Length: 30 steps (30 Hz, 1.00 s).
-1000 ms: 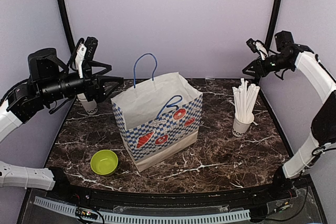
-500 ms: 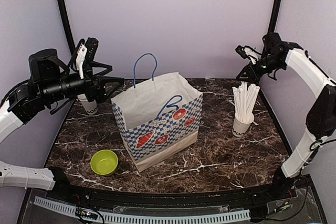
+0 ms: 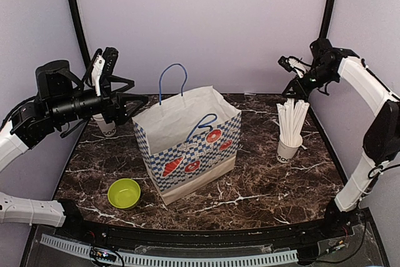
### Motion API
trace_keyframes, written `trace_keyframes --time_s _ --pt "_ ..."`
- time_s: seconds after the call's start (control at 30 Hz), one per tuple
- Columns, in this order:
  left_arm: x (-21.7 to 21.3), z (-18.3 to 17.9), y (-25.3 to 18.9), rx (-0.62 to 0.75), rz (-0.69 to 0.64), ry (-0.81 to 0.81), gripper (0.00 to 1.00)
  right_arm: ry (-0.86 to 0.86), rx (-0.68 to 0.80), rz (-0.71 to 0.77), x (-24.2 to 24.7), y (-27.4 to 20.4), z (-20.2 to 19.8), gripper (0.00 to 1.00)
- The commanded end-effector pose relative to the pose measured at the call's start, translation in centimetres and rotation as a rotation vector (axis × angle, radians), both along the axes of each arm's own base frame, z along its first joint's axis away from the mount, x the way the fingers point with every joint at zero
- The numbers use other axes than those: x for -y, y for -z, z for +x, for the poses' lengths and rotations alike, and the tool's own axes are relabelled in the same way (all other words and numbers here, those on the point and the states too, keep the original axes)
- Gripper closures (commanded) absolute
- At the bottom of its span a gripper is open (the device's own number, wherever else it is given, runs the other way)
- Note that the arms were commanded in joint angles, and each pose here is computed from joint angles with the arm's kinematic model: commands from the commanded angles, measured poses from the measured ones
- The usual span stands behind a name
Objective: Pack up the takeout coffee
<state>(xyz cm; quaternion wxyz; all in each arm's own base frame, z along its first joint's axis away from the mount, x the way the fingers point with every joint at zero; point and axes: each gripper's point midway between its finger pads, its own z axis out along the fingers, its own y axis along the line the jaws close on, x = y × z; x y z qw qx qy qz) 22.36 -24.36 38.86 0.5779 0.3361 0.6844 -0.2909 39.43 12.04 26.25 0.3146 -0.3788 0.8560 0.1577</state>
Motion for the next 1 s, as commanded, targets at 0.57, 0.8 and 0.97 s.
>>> trace_keyframes --time_s 0.57,0.8,0.97 --pt "0.0 -0.5 -0.5 0.016 -0.029 0.016 0.11 -0.028 0.043 -0.008 -0.6 -3.0 -0.4 1.0" --pt "0.2 -0.3 -0.5 0.017 -0.022 0.018 0.11 -0.048 0.134 0.02 -0.8 -8.0 -1.8 1.0" --pt "0.5 0.2 -0.9 0.012 -0.011 0.01 0.11 -0.103 0.316 0.098 -1.8 -15.8 -3.9 1.0"
